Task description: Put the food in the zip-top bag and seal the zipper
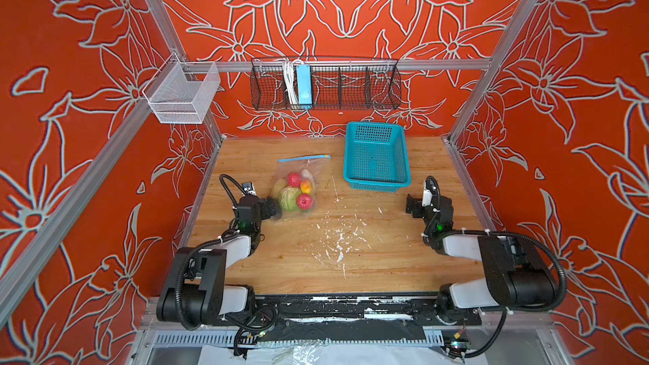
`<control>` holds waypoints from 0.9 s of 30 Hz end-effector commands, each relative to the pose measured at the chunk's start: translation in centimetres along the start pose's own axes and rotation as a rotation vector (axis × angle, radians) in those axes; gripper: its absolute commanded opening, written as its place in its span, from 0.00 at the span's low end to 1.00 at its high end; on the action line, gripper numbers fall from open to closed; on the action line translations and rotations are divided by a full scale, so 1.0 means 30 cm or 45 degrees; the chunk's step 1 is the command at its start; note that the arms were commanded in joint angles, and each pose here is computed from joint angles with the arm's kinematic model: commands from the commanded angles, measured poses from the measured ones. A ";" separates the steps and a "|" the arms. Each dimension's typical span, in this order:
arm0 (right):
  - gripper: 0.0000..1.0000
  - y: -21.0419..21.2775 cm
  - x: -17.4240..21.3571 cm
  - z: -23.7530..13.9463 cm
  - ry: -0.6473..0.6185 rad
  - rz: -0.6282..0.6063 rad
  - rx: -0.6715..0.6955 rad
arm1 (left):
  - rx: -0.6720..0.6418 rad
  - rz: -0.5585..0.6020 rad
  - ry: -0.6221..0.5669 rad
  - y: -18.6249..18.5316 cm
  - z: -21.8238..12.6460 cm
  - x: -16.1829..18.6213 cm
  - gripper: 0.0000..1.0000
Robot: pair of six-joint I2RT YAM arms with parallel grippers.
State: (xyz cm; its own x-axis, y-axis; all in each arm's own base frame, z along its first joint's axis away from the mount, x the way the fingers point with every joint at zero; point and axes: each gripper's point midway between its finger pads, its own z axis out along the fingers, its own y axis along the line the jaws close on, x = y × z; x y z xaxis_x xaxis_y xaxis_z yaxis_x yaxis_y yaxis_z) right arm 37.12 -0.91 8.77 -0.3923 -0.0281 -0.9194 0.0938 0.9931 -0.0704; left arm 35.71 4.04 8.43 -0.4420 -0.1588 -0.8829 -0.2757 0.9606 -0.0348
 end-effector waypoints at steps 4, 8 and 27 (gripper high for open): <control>0.98 0.000 -0.020 -0.002 -0.019 0.000 -0.005 | 0.005 0.010 -0.010 -0.002 0.001 -0.009 0.97; 0.98 0.074 -0.024 -0.024 -0.063 -0.067 -0.175 | 0.086 0.047 -0.011 -0.036 -0.004 -0.005 0.97; 0.98 0.085 -0.023 -0.025 -0.059 -0.072 -0.216 | 0.025 0.022 -0.013 -0.011 0.000 -0.008 0.97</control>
State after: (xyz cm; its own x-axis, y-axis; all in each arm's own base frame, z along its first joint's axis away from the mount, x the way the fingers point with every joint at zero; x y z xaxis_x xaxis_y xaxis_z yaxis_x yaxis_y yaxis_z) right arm 36.86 2.17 9.78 -0.3331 -0.0984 -0.9378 -0.1067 0.9921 -0.0662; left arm 35.67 3.39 8.45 -0.4423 -0.1317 -0.8871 -0.2296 0.9728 -0.0299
